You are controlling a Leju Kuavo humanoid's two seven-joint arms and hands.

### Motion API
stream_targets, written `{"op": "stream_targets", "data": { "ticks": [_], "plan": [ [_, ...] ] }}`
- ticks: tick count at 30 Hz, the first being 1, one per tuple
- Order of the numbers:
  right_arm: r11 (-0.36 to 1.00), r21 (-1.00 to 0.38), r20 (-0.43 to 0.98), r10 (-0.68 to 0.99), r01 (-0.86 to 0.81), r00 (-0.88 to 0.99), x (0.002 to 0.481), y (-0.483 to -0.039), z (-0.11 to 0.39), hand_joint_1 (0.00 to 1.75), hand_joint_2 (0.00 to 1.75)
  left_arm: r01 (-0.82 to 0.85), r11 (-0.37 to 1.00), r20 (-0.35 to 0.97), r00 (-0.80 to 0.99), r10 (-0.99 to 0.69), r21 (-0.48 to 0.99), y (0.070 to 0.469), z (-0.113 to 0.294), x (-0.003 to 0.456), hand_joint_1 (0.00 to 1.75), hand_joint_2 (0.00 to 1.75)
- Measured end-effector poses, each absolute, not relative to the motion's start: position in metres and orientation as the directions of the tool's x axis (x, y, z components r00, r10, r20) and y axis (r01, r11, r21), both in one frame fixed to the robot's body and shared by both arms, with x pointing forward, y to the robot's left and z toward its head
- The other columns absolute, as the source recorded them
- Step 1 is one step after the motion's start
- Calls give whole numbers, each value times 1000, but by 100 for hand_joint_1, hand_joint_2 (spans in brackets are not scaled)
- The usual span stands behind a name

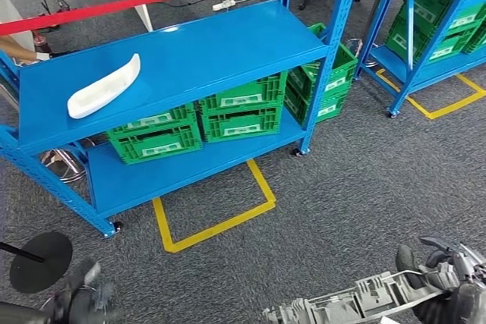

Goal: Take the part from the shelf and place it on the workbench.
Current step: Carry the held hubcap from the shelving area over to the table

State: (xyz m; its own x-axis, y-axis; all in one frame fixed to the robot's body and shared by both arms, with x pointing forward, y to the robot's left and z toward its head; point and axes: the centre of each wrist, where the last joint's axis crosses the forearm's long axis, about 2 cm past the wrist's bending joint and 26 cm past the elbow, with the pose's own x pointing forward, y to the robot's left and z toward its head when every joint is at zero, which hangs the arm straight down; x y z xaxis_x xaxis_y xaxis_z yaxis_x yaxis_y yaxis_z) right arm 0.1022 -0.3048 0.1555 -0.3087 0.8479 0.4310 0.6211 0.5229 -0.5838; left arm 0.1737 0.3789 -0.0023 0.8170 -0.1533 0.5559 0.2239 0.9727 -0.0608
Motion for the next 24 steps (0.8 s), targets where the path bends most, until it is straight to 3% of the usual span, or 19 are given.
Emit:
{"op": "stream_targets", "data": {
  "ticks": [3, 10, 12, 15, 18, 24],
  "plan": [
    [528, -587, 425, 846, 613, -321, 105, -305, 154, 175, 175, 243, 970, 626, 760, -175, -24, 390, 29, 217, 0, 175],
    [536, -593, 432, 842, 601, -324, 107, -304, 152, 175, 175, 266, 963, 673, 704, -226, 44, 411, 42, 208, 0, 175],
    [531, -599, 429, 845, 600, -319, 105, -305, 151, 175, 175, 261, 960, 669, 697, -260, 100, 415, 35, 187, 0, 175],
    [517, -615, 430, 853, 596, -296, 93, -306, 150, 175, 175, 266, 939, 695, 634, -340, 216, 418, 0, 116, 0, 175],
    [503, -627, 441, 858, 594, -261, 79, -309, 149, 175, 175, 297, 930, 706, 610, -359, 217, 413, -32, 53, 0, 175],
    [485, -627, 447, 865, 609, -228, 73, -312, 151, 175, 175, 279, 946, 606, 727, -321, 167, 404, -44, 14, 0, 175]
  ]
}}
